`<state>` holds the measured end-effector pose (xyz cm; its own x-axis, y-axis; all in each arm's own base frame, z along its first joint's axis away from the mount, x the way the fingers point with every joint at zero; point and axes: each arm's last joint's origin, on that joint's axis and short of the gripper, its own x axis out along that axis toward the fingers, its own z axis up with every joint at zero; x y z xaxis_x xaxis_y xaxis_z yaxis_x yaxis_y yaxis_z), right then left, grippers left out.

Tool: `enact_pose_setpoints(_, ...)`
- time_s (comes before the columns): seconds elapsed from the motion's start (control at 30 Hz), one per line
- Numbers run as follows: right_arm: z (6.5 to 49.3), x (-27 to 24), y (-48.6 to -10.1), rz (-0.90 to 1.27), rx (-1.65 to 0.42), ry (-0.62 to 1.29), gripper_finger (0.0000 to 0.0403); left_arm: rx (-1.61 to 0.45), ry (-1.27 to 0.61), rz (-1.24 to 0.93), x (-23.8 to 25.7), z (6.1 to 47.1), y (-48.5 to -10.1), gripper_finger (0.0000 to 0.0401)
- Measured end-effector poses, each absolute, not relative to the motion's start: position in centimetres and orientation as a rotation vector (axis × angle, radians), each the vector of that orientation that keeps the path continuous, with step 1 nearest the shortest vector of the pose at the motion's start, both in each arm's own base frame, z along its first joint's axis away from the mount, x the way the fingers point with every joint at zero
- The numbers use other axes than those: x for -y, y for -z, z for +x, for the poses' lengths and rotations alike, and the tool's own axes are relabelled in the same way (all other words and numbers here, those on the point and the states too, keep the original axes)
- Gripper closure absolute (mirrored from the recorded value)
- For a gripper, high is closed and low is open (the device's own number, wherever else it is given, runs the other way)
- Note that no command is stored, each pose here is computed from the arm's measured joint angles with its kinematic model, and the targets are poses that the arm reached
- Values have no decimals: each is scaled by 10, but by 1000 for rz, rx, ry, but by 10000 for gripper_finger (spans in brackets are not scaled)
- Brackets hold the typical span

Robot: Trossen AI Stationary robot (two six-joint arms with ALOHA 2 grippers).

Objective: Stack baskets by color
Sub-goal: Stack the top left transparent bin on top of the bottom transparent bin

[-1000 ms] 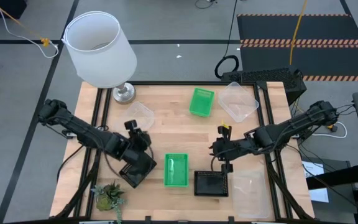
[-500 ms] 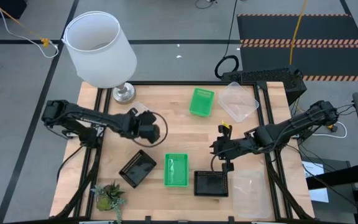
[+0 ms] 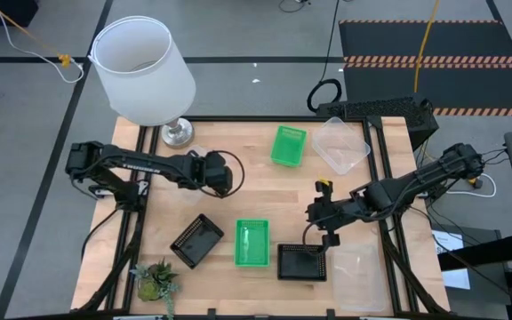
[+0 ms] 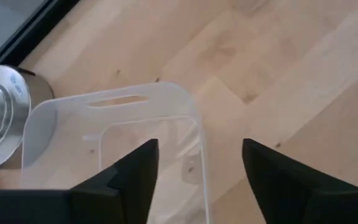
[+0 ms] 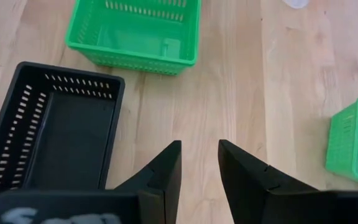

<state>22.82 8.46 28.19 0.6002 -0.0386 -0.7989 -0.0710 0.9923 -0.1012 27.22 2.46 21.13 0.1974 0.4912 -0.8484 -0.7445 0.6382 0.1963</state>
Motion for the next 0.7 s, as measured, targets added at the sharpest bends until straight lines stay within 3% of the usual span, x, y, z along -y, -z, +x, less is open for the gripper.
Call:
enact_pose_setpoints(0.23, 229, -85, -283, -127, -912, -23, 301, -1035, -918, -292, -26, 272, -212, 142)
enact_pose_setpoints(0.7, 230, -85, -283, -125, -907, -24, 301, -1125, -876, -327, -24, 281, -192, 219)
